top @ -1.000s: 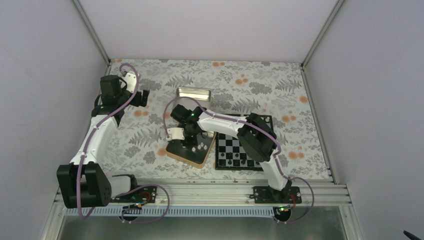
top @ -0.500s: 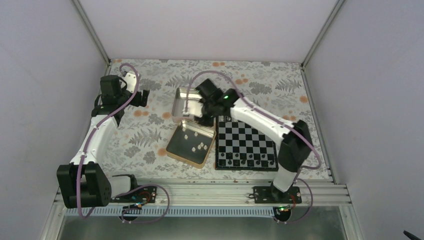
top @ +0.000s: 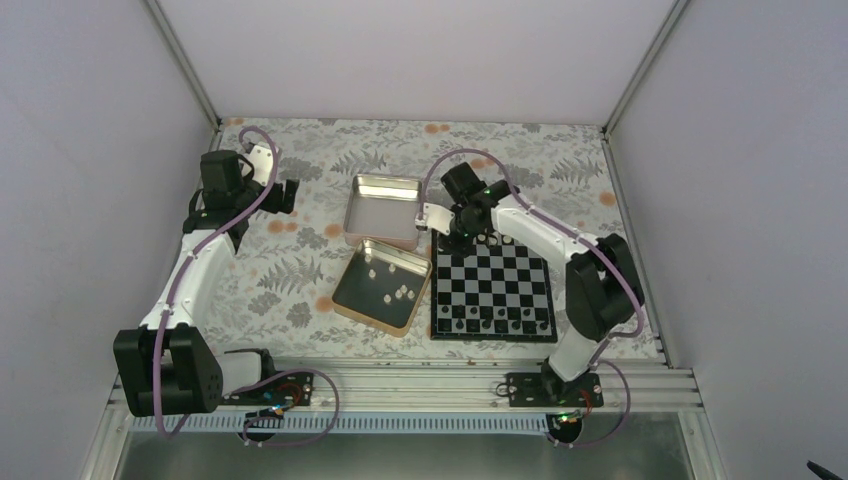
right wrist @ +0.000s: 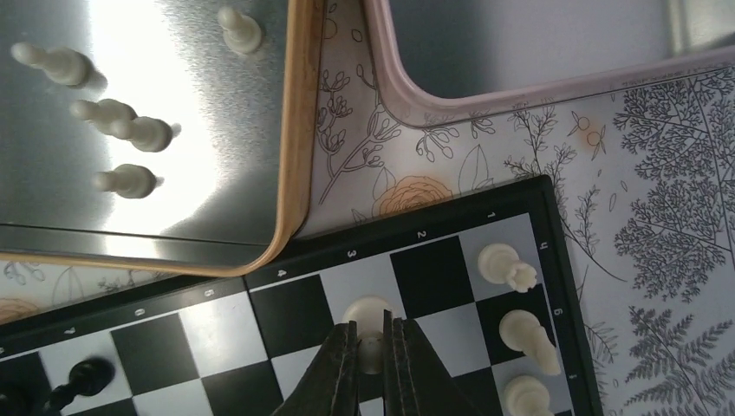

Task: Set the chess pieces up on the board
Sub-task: Place the chess piece on the chessboard.

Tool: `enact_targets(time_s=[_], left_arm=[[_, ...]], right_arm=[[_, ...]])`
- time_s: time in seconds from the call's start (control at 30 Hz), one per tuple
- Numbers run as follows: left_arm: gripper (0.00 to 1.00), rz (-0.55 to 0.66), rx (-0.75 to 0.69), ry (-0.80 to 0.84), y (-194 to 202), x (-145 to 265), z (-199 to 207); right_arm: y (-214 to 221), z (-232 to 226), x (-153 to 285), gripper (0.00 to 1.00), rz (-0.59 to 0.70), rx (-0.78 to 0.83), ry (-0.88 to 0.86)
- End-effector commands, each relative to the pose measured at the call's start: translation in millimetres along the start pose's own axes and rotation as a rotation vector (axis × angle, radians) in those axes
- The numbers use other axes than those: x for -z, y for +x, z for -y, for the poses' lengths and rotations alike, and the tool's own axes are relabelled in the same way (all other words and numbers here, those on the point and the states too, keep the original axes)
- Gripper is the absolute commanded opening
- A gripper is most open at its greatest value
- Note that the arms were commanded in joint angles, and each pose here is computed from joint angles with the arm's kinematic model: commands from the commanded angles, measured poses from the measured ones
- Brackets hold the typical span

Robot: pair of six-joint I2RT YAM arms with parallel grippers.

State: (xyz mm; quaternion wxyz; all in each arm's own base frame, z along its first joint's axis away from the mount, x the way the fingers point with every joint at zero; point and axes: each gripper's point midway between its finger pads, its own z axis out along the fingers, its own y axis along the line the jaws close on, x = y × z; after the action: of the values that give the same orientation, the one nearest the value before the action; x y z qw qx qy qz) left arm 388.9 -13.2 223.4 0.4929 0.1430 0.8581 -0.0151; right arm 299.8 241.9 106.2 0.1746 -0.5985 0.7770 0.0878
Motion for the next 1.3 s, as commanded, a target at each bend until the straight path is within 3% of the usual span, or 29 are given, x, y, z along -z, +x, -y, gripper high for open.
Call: enact_targets(time_s=[0.0, 0.3, 1.03, 1.27], left_arm=[[1.00, 0.011, -0.001, 0.011, -2.9, 0.6, 0.5], [1.00, 0.009, -0.002, 0.015, -2.0, -0.1, 1.4], [1.00, 0.007, -0.001, 0.014, -0.8, -0.5, 1.2], [1.00, 0.011, -0.004, 0.013, -2.0, 0.3, 1.3]], right_arm=[[1.4, 10.8, -16.7, 0.06, 0.014, -0.008, -0.002], [12.1, 27.6, -43.3, 0.06, -0.033, -0.026, -0.012], [17.6, 36.2, -52.2, 0.07, -0.032, -0.050, -0.025], [14.7, 40.0, -49.3, 0.18, -0.026, -0.051, -0.008]])
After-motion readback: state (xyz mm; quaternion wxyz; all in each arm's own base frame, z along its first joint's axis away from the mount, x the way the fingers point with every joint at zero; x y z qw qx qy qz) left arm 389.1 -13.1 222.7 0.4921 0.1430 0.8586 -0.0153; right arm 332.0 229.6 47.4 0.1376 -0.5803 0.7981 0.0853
